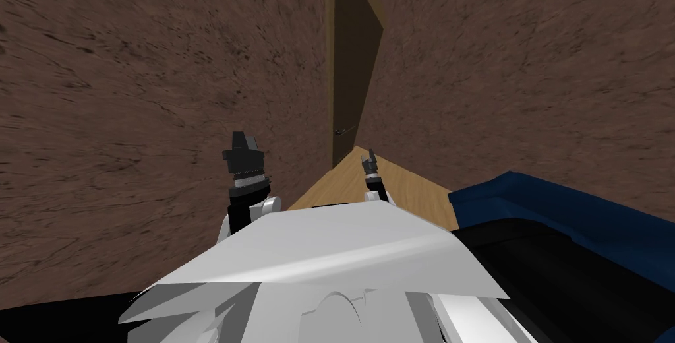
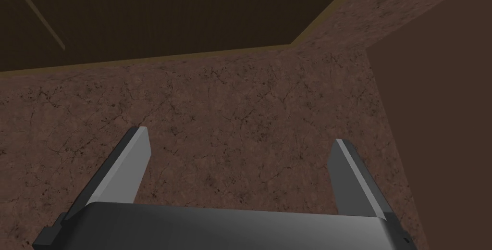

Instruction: Pull the door open

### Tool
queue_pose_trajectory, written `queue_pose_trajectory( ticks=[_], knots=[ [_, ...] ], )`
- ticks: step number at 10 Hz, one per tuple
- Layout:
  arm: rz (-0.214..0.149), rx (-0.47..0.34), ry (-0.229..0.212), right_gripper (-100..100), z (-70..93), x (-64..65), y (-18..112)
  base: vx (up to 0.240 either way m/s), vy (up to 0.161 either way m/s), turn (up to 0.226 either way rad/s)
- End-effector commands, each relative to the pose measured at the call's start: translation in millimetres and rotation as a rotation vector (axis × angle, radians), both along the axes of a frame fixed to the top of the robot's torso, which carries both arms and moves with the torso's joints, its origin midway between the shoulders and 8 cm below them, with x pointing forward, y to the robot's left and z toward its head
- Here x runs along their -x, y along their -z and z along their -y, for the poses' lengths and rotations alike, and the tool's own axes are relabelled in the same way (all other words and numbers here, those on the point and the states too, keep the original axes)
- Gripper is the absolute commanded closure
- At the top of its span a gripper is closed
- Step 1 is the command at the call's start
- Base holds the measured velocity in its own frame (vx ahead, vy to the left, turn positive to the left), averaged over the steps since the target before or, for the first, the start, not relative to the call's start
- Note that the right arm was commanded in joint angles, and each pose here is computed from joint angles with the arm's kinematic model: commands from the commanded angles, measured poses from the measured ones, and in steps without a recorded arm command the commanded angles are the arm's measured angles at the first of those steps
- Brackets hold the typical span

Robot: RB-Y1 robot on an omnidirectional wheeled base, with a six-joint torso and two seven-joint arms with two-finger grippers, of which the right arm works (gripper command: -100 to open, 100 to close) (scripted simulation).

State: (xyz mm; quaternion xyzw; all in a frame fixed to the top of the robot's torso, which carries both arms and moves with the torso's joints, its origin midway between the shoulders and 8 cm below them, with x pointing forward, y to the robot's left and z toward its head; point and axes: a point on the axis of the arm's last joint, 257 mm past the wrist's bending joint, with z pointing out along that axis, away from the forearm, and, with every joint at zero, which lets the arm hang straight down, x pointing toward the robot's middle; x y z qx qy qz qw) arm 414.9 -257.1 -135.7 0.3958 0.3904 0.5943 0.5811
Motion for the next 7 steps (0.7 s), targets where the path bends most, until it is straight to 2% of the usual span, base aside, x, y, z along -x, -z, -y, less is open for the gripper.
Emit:
queue_pose_trajectory(
  ticks=[1, 7],
  knots=[
    [-0.012, 0.0, -0.013, -100, -1.6, -4.0, 9.3, 0.093, -0.056, 0.127],
    [-0.061, 0.007, -0.057, -100, -6.6, -17.1, 44.5, 0.083, -0.07, 0.124]
  ],
)
